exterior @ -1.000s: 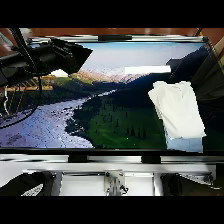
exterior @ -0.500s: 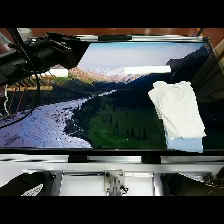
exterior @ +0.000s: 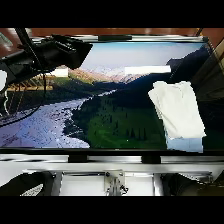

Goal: Fold the shirts.

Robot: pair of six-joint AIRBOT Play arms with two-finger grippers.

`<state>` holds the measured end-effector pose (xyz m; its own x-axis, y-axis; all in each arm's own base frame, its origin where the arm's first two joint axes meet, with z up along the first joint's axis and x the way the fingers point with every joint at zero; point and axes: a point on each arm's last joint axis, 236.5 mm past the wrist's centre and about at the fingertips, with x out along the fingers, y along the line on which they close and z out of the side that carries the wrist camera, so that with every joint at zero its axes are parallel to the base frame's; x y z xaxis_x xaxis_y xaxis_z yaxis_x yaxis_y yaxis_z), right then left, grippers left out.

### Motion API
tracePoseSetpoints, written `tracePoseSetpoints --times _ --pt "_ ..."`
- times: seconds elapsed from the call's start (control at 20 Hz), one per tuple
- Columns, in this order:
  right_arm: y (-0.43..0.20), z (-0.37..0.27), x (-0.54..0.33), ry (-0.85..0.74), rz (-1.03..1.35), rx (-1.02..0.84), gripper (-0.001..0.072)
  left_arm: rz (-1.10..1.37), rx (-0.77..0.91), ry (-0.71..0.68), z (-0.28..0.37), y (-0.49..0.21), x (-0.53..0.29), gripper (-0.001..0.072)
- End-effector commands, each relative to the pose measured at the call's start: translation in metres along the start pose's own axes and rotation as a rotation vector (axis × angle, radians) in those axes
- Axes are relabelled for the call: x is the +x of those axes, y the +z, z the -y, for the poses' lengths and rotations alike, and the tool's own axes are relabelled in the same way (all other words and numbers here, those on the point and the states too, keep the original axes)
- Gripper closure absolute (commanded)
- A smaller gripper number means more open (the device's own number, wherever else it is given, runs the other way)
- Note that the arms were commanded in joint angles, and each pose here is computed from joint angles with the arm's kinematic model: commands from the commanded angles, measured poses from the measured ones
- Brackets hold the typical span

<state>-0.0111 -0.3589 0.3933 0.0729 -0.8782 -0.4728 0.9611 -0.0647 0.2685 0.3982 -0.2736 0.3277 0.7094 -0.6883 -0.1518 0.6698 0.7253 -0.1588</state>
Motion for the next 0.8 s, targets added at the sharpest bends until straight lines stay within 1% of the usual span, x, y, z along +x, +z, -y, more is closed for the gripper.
tracePoseSetpoints --times 0.0,0.1,0.25,0.6,0.75 --pt "-0.039 -0.006 -0.021 0.005 -0.144 -0.023 0.0212 -0.021 -0.008 0.003 -0.004 -0.009 0.009 0.0249" --pt "-0.066 -0.010 -0.025 0.016 -0.252 -0.074 0.0213 -0.032 -0.011 0.004 -0.006 -0.014 0.013 0.0248" --pt "-0.105 -0.028 -0.023 0.072 -0.410 -0.157 0.0213 -0.048 -0.017 0.006 -0.009 -0.021 0.019 0.0248" --pt "-0.190 -0.127 -0.029 0.339 -0.627 -0.373 0.0213 -0.059 -0.018 0.004 -0.009 -0.025 0.021 0.0248" --pt "-0.220 -0.158 -0.040 0.394 -0.660 -0.493 0.0213 -0.065 -0.019 0.002 -0.009 -0.027 0.022 0.0248"
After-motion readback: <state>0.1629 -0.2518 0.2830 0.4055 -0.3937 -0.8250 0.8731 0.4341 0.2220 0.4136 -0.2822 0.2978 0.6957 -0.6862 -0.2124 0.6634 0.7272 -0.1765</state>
